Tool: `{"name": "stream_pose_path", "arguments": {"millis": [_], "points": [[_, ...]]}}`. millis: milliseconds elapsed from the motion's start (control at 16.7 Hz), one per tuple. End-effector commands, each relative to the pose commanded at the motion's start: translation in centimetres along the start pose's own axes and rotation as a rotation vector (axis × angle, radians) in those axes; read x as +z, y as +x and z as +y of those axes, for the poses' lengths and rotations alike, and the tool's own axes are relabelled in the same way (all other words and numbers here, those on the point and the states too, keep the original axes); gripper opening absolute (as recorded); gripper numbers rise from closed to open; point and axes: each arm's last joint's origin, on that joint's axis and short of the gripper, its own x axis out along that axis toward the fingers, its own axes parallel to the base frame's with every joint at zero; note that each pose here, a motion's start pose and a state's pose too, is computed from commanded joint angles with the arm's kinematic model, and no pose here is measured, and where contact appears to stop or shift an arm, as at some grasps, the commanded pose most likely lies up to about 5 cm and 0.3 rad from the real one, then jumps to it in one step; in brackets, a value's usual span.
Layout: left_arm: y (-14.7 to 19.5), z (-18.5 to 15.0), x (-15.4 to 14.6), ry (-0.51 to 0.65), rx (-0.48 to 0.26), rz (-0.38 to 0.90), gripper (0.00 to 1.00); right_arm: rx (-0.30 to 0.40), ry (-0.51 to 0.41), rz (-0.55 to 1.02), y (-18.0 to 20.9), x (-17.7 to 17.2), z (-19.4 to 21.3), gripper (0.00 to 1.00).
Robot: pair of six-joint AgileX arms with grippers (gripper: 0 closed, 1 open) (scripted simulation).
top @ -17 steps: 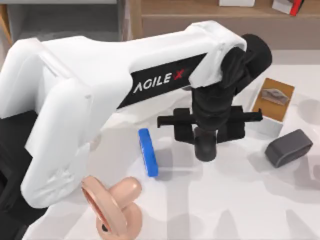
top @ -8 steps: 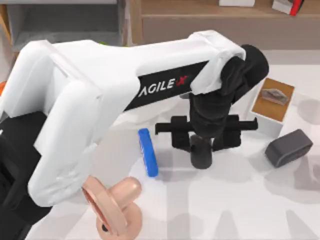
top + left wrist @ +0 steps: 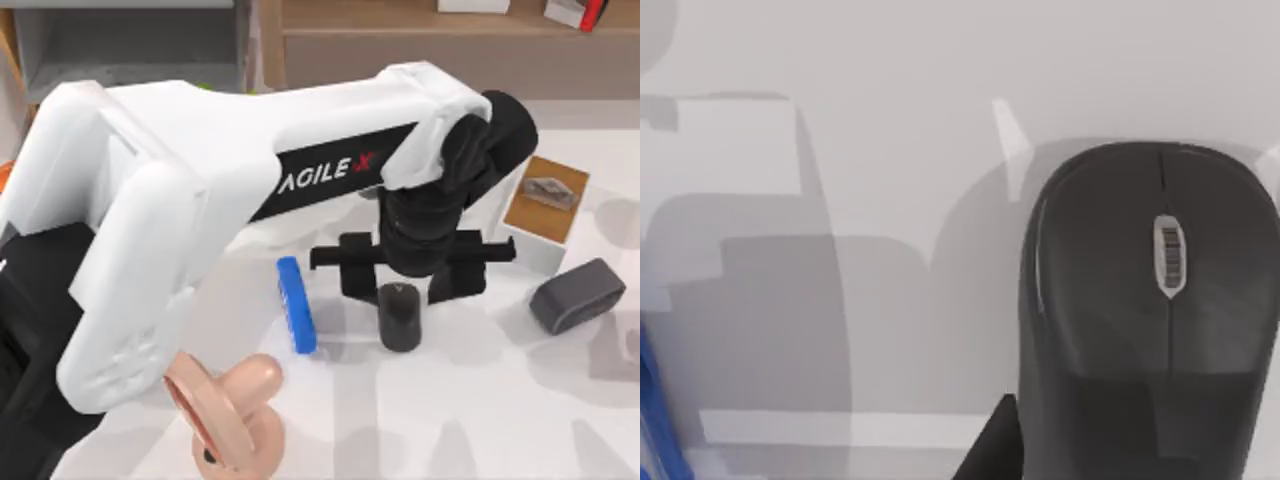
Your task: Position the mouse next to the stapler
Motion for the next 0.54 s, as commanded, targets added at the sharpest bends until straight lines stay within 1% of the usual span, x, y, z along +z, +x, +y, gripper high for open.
{"name": "stream_pose_path", "arguments": {"millis": [180, 240, 540], "points": [[0.0, 0.0, 0.0, 0.0, 0.0, 0.0, 0.98, 0.0, 0.0, 0.0, 0.0, 0.0, 0.0, 1.0], [0.0, 0.0, 0.0, 0.0, 0.0, 0.0, 1.0, 0.0, 0.0, 0.0, 0.0, 0.0, 0.0, 1.0], [0.0, 0.0, 0.0, 0.0, 0.0, 0.0, 1.0, 0.0, 0.0, 0.0, 0.0, 0.0, 0.0, 1.0]]}}
